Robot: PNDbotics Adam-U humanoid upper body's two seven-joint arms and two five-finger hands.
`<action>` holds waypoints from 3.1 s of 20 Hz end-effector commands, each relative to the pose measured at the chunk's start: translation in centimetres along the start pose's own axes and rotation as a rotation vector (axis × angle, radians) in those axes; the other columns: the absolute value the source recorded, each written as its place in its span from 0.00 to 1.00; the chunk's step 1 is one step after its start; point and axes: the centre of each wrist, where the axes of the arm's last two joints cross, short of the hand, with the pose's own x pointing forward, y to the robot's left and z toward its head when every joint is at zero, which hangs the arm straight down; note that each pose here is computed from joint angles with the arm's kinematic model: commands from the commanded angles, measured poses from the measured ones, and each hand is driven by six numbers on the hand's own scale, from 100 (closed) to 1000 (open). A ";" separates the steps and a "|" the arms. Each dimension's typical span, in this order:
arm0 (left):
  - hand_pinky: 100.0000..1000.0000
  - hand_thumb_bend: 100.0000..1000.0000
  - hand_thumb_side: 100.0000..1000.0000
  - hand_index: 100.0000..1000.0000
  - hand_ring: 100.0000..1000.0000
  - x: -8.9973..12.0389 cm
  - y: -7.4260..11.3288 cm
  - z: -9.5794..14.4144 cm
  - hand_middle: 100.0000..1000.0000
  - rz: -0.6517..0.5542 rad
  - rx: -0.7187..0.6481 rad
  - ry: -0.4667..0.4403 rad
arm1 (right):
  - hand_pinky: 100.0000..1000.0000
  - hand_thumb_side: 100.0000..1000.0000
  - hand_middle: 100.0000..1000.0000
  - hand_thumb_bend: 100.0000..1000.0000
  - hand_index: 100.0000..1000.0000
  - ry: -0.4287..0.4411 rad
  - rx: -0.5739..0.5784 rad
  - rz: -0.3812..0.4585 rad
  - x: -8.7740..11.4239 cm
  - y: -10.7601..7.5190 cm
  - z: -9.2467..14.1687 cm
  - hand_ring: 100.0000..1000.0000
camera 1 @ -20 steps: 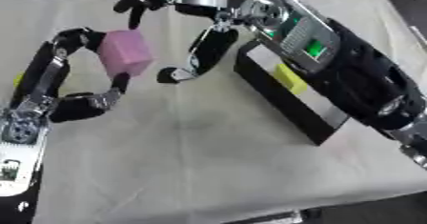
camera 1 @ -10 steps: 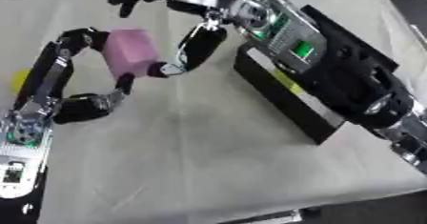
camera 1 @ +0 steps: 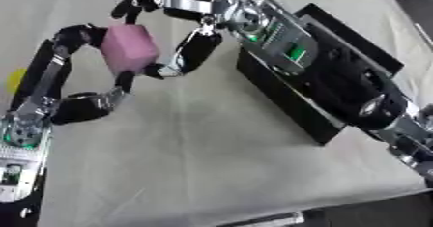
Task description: Pick up the objects with one hand, pass them to the other hand, and then place them into the box on the other side of the table.
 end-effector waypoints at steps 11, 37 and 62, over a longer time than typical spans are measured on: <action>0.75 0.00 0.26 0.41 0.49 1.4 -0.6 -2.2 0.34 0.010 -0.020 -0.075 | 0.95 0.00 0.47 0.00 0.72 0.002 -0.032 -0.085 0.3 -0.7 -0.6 0.89; 0.87 0.50 0.62 0.88 0.80 -0.2 0.4 -0.2 0.70 -0.132 -0.016 0.089 | 0.92 0.10 0.26 0.37 0.43 -0.028 -0.061 -0.202 -0.6 -0.9 0.2 0.78; 0.84 0.07 0.60 0.82 0.75 -3.9 8.6 7.3 0.65 -0.236 -0.008 0.316 | 0.94 0.05 0.29 0.32 0.48 0.147 -0.188 -0.258 -2.9 -4.7 10.3 0.79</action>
